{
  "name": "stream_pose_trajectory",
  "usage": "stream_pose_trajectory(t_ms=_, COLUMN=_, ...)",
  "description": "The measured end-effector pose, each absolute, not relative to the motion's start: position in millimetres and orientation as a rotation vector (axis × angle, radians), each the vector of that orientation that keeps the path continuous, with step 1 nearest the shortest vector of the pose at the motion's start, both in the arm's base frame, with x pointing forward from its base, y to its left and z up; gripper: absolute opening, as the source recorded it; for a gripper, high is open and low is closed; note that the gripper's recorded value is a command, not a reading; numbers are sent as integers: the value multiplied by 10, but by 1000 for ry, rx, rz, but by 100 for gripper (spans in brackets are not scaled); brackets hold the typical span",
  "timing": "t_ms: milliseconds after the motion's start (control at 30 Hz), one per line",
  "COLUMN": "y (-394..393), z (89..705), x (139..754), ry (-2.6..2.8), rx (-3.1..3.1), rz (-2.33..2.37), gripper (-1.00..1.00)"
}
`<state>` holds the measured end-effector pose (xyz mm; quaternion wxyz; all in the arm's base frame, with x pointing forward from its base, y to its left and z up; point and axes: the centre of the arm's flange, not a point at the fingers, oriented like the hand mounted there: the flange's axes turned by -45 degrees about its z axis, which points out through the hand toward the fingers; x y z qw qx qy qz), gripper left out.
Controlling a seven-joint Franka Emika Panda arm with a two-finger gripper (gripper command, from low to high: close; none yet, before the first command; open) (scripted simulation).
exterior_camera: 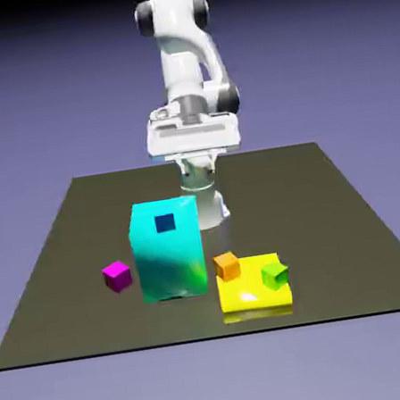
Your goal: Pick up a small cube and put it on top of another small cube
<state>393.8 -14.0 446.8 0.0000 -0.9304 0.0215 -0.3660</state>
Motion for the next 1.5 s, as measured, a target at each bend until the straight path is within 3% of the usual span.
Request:
stream_pose_trajectory(t_ms=300, y=-1495, z=3567, x=3874, ry=1143, rx=-2724, rz=-601, gripper=0)
stream_pose_trajectory(t_ms=633, y=-2676, z=2559, x=3136, ry=2045, rx=-1927, rz=-70, gripper=0)
stream_pose_trajectory(t_ms=933, y=-3197, z=1743, x=2319, ry=2378, rx=-957, rz=287, gripper=0)
stream_pose_trajectory(t_ms=1167, y=-3035, z=1167, x=2493, ry=2380, rx=-930, rz=293, gripper=0)
stream_pose_trajectory(t_ms=1200, y=-3013, z=1115, x=2507, ry=2381, rx=-930, rz=294, gripper=-100)
stream_pose_trajectory(t_ms=1500, y=-3401, z=1873, x=2145, ry=2396, rx=-959, rz=224, gripper=-100)
